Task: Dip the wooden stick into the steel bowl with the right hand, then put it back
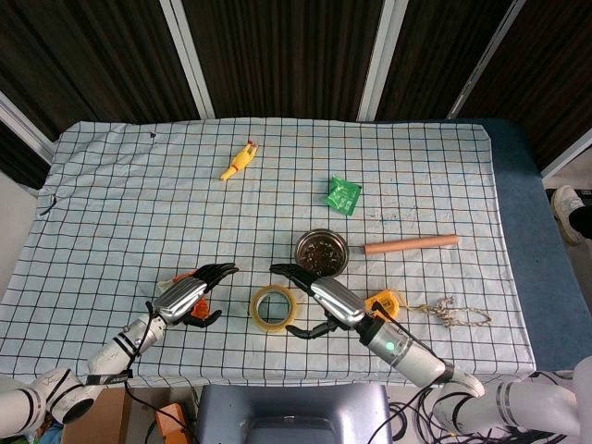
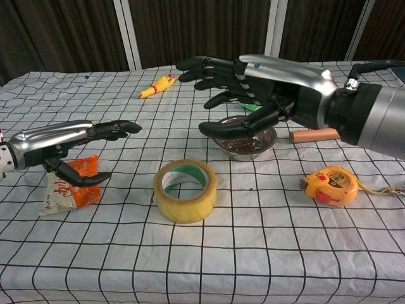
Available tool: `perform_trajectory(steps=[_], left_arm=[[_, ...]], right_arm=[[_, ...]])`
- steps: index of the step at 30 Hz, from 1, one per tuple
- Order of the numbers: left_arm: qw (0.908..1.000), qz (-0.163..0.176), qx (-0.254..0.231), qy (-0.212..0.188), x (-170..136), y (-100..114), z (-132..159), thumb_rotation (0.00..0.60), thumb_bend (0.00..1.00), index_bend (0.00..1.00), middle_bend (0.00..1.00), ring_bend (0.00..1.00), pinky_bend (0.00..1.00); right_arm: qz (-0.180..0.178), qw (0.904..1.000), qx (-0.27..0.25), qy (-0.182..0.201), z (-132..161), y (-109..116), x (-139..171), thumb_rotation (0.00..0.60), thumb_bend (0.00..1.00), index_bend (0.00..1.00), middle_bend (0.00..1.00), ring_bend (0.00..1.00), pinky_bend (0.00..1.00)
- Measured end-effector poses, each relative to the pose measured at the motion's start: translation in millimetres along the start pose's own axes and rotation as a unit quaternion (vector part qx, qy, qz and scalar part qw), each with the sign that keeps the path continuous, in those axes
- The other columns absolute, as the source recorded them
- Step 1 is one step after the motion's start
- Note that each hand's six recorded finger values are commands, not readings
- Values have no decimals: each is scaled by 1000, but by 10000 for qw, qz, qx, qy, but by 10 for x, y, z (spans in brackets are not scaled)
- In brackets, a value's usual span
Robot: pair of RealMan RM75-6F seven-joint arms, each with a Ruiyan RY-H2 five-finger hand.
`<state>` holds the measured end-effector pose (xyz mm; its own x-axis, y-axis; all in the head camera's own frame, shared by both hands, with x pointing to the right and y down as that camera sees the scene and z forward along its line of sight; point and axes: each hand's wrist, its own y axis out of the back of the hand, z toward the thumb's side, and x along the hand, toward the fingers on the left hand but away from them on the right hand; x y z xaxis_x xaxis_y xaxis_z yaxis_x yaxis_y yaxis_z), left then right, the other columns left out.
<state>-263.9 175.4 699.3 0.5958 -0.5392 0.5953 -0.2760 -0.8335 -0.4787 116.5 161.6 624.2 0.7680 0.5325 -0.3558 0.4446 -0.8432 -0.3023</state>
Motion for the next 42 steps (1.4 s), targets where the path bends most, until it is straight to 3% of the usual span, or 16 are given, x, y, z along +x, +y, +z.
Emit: perform_trajectory(steps=[10,13,17,19,22,27,30,33,37,42], left_arm=[[10000,49,70,-21,10,29,11,600,425,0,0,5,50],[9998,127,180,14,-27,88,-26,600,426,0,0,5,51],[9981,298,527,140,-129,210,-140,600,425,0,0,5,51],[9950,462,840,267,-225,308,-239,600,426,0,0,4,50],[9852,810,1395,574,-458,500,-444,600,424,0,0,3,50],[9620,1434,1983,1215,-1026,781,-805,600,424,0,0,2,49],[9489,1733,2170,1498,-1354,839,-947,600,425,0,0,0,48],[9425,1893,2218,1630,-1568,833,-1021,600,425,0,0,0,47],[9425,1927,2208,1609,-1697,741,-1058,600,426,0,0,0,48],[9431,1954,2225,1512,-1736,624,-1055,600,428,0,0,0,47]], right_arm=[[-43,9998,204,-79,-52,45,-5,519,259,29,41,0,146],[-120,9986,474,-186,-135,115,-9,518,259,29,41,0,146],[-315,9906,1230,-512,-369,319,36,520,259,31,40,0,146],[-436,9823,1667,-738,-517,465,91,519,259,37,41,0,146],[-664,9612,2380,-1225,-805,781,254,519,259,56,41,0,146],[-779,9165,3307,-2112,-1277,1232,643,518,279,111,62,0,139],[-725,8874,3773,-2549,-1510,1402,859,519,291,150,99,0,137],[-651,8620,4105,-2901,-1712,1504,1026,522,301,172,116,0,137],[-549,8460,4209,-3226,-1948,1495,1096,525,322,201,136,0,137],[-400,8455,4059,-3446,-2206,1321,989,544,324,250,155,33,156]])
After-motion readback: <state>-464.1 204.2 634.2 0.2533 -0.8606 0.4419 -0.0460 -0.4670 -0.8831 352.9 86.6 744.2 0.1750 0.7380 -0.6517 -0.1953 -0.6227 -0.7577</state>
